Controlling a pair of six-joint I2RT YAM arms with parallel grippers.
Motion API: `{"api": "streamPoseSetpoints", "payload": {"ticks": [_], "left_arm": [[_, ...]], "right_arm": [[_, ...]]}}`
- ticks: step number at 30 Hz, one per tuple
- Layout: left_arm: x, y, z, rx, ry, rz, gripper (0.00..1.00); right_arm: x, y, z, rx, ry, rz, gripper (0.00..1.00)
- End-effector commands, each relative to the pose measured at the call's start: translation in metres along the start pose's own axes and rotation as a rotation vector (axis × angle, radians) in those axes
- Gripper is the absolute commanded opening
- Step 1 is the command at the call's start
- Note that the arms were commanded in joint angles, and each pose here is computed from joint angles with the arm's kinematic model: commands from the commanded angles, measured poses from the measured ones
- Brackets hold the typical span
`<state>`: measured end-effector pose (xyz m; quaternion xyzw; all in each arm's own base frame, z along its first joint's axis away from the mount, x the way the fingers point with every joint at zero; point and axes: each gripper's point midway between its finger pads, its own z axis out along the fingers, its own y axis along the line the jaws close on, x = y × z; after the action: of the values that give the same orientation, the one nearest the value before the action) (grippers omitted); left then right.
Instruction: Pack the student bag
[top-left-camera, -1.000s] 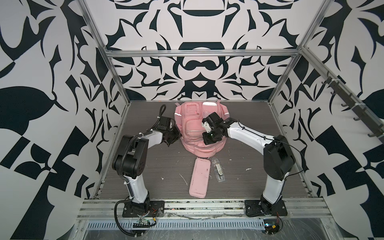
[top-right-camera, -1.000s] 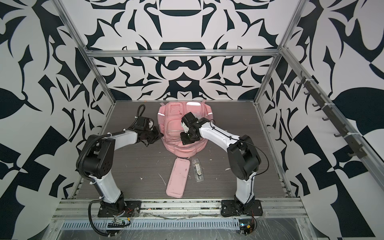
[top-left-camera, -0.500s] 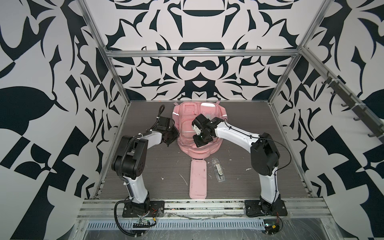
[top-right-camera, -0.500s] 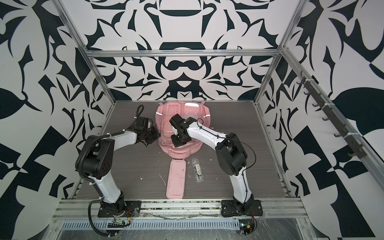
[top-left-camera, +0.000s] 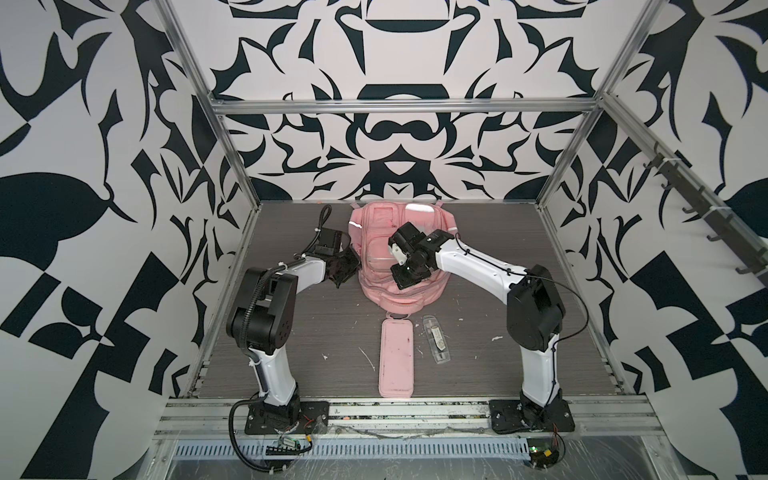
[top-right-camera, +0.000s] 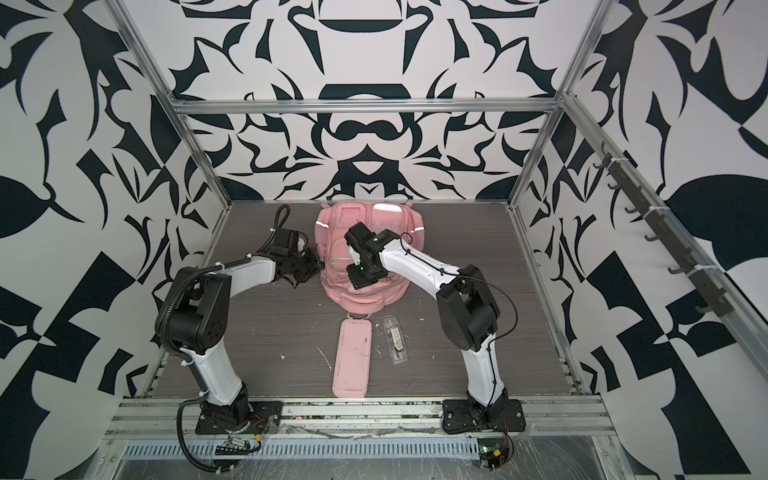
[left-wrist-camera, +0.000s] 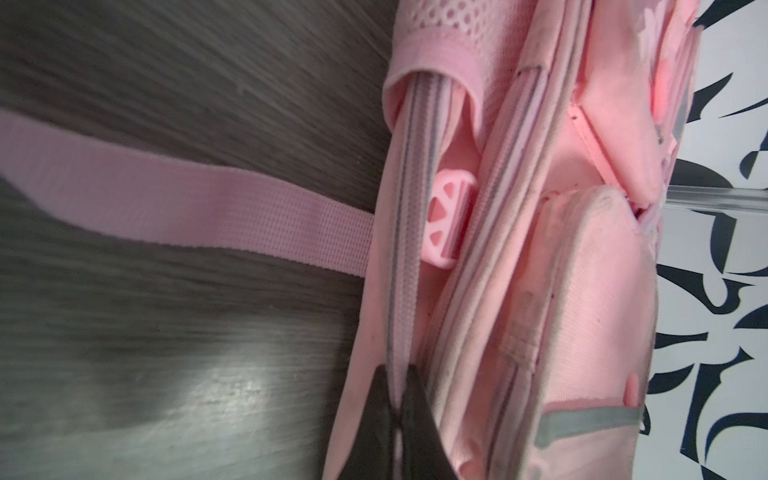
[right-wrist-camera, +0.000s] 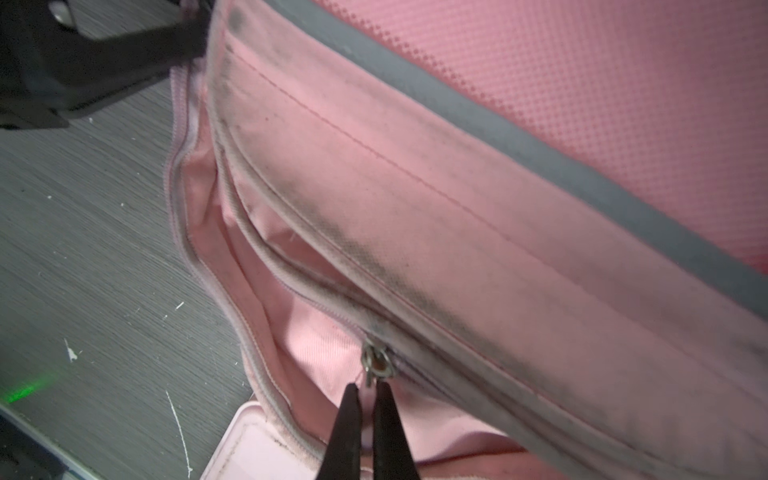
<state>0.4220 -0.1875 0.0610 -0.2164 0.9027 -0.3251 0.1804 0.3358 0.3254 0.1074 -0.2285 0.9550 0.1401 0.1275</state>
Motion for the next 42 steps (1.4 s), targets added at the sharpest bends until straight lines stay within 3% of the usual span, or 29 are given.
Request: {"api": "streamPoseSetpoints", "payload": {"ticks": [1,15,27,42], "left_arm": [[0.015,-0.045,0.002,0.137,0.075,0.044,0.01],[0.005,-0.065,-0.01,0.203,0.051,0.053,0.02],[0.0,-0.056,-0.003,0.212,0.061,0.026,0.02],[0.005,-0.056,0.008,0.223,0.082,0.005,0.02]], "right_arm": [[-0.043,0.033,-0.04,-0.105,-0.18,-0.061,0.0],[-0.029,0.036,-0.046,-0.099,-0.163,-0.115,0.0],[0.029,-0.007,-0.012,-0.023,0.006,-0.078,0.0],[0.001,0.036,0.004,-0.192,0.024,-0.069,0.0]]}}
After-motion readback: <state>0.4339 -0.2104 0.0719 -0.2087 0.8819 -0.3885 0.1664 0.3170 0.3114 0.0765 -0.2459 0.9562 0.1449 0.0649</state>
